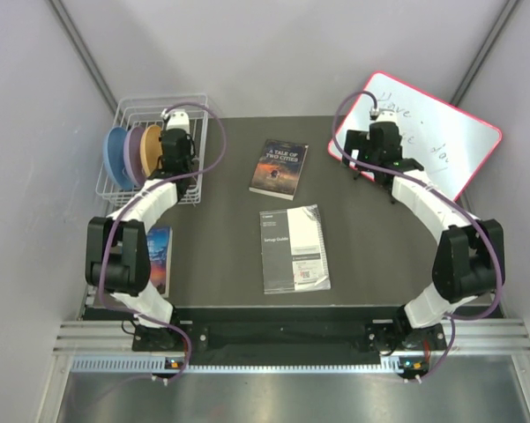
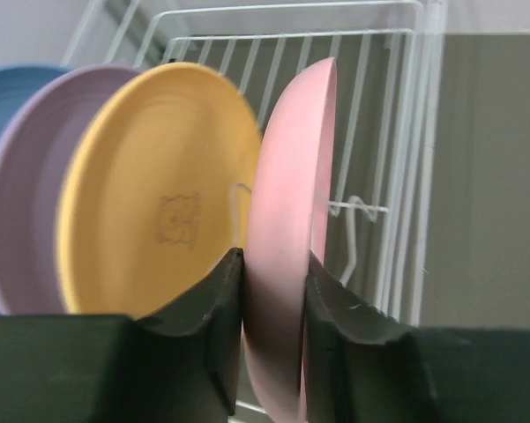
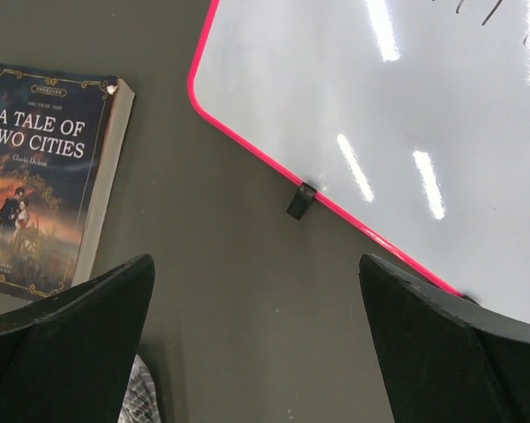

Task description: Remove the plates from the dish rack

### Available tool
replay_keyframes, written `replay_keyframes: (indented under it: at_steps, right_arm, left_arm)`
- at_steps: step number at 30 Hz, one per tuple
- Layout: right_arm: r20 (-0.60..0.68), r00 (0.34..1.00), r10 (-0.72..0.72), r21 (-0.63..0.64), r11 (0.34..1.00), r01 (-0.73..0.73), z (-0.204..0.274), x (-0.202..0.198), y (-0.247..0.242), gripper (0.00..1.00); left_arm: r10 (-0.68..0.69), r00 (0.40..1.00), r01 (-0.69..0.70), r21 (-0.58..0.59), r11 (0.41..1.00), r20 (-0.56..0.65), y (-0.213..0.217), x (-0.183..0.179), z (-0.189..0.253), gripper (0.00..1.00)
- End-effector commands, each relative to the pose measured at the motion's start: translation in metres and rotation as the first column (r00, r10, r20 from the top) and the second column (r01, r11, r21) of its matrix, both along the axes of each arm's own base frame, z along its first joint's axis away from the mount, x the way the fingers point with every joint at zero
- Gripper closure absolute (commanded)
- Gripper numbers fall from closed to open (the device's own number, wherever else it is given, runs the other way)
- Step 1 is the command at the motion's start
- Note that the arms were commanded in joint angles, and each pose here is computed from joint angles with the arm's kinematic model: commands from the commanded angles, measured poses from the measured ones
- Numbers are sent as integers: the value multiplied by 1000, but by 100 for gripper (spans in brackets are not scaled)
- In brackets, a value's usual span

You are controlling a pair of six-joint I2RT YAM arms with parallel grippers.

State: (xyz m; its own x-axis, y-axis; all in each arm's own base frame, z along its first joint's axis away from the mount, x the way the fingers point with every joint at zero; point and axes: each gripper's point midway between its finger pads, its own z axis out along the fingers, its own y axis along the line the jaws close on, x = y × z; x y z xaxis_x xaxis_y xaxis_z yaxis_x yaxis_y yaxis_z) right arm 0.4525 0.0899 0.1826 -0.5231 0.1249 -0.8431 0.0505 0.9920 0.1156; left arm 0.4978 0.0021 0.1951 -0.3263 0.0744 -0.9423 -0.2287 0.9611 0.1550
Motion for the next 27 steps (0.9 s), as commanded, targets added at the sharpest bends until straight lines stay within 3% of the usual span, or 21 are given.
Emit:
replay_keyframes:
  at_steps: [1, 2, 5, 12, 15, 20, 22, 23, 24, 26, 27]
  right_arm:
    - [41, 999, -13, 25, 1000, 12, 17, 11, 0, 0]
    - [39, 999, -7, 26, 1000, 6, 16, 11, 2, 0]
    - [34, 999, -6, 30, 1000, 5, 15, 11, 2, 0]
    - [27, 1000, 1, 43, 999, -2, 16, 10, 5, 0]
    - [30, 1000, 6, 56, 998, -8, 18, 7, 6, 0]
    - [40, 999, 37, 101, 994, -41, 24, 0, 14, 0]
    - [59, 996, 65, 130, 989, -72, 28, -4, 21, 0]
    - [85, 994, 72, 147, 985, -84, 37, -7, 23, 0]
    - [88, 993, 83, 162, 982, -97, 35, -11, 25, 0]
    - [165, 977, 137, 215, 961, -171, 56, -17, 38, 0]
    - [171, 974, 152, 243, 951, -191, 53, -23, 43, 0]
  left_arm:
    - [56, 996, -60, 55, 997, 65, 8, 2, 22, 88]
    - [58, 996, -63, 61, 996, 74, 7, 1, 26, 94]
    - [69, 991, -81, 101, 992, 117, 2, -2, 41, 100]
    - [166, 942, -234, 217, 948, 291, -5, -23, 100, 100]
    - [230, 903, -345, 295, 891, 362, -1, -39, 127, 100]
    - [329, 834, -475, 274, 836, 444, 12, -58, 158, 100]
    - [307, 835, -449, 244, 859, 456, 9, -62, 172, 100]
    - [273, 883, -397, 297, 868, 383, 4, -58, 165, 100]
    - [213, 896, -313, 214, 925, 389, -10, -50, 168, 100]
    - [85, 928, -143, 136, 980, 363, -34, -46, 190, 100]
    - [-27, 947, 9, 57, 998, 320, -60, -43, 178, 100]
